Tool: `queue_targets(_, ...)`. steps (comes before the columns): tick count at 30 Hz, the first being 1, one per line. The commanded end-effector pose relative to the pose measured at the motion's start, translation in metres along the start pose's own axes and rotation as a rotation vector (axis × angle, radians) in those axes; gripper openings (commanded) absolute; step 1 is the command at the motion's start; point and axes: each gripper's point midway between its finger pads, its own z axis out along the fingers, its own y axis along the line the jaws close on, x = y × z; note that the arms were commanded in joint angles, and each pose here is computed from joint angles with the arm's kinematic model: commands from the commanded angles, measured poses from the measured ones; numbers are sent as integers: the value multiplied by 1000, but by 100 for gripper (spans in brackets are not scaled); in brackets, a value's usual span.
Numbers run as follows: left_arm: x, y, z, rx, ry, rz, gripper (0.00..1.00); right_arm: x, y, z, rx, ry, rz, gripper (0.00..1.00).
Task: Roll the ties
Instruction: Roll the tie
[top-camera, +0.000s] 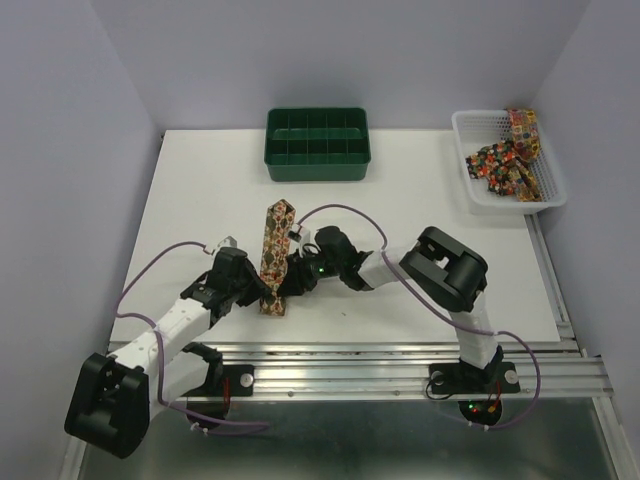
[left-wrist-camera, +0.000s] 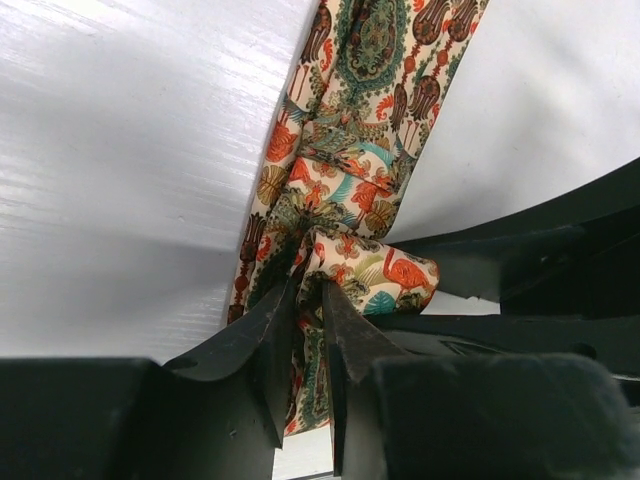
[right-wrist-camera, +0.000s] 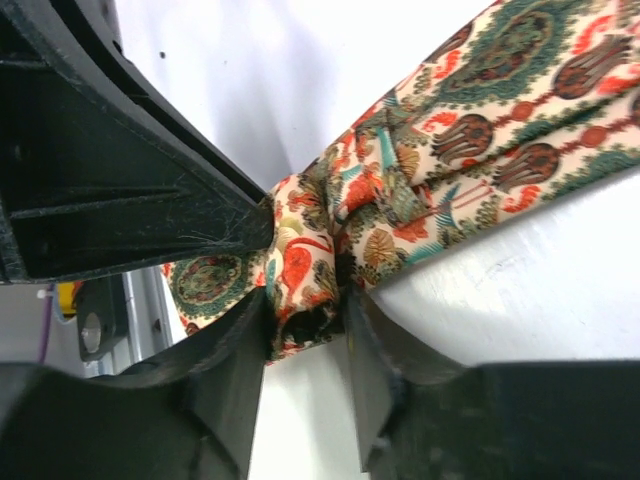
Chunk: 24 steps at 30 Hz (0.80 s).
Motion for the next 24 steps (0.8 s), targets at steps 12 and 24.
queue_targets(12,-3,2,-3,-43,-20,28,28,-37,13,-23,43,-71,-184,53)
queue_targets(24,-3,2,-3,-44,-20,27,28,-60,56,-58,-71,-190,-665,73)
